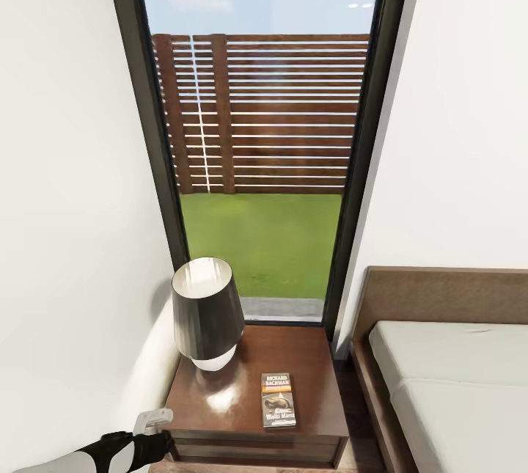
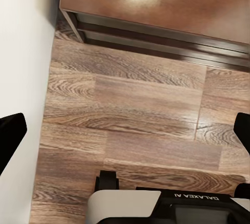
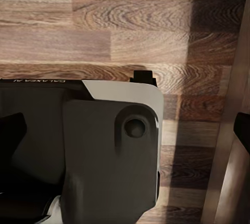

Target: In the bedroom, move the book from the bed onto either nightstand, and place the two sandals side by side next to the bed.

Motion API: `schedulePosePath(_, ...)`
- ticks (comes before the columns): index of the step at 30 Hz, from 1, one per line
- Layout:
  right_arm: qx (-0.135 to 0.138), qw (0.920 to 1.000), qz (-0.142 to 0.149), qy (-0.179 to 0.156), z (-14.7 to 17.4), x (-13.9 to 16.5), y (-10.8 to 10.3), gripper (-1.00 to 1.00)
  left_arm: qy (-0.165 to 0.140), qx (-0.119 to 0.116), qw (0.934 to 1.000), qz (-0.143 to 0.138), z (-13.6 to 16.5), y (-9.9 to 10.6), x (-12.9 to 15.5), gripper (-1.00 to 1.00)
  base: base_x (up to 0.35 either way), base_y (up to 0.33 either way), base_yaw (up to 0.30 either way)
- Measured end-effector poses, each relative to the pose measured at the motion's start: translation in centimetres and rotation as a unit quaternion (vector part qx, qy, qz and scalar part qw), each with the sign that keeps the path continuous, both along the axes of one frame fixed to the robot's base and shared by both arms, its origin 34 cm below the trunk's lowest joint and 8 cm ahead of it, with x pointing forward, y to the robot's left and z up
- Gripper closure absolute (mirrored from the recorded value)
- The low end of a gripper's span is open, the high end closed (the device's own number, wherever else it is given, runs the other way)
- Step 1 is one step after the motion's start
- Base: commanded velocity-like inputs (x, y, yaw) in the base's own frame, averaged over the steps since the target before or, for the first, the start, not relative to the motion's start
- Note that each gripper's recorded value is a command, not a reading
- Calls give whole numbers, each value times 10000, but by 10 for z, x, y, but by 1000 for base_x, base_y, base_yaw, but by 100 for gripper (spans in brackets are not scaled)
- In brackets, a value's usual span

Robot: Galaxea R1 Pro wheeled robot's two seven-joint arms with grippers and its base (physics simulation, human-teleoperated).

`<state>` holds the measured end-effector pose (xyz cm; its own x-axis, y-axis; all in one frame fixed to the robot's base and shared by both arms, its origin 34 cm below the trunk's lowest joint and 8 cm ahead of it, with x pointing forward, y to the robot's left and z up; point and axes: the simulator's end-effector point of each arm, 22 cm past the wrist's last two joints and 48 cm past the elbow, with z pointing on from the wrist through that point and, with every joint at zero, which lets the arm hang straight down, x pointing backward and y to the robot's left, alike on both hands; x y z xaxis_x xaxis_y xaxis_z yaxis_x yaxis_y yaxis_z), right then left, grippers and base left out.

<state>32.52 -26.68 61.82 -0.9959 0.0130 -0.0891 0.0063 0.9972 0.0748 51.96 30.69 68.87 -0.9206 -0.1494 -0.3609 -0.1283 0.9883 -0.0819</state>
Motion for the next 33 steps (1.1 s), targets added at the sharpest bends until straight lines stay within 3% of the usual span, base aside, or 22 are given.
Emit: schedulePosePath(33,-100,9999,-35,27,-1,-3,-11,-100,0,1,10000,1,0,0,0,-100,0,0,0)
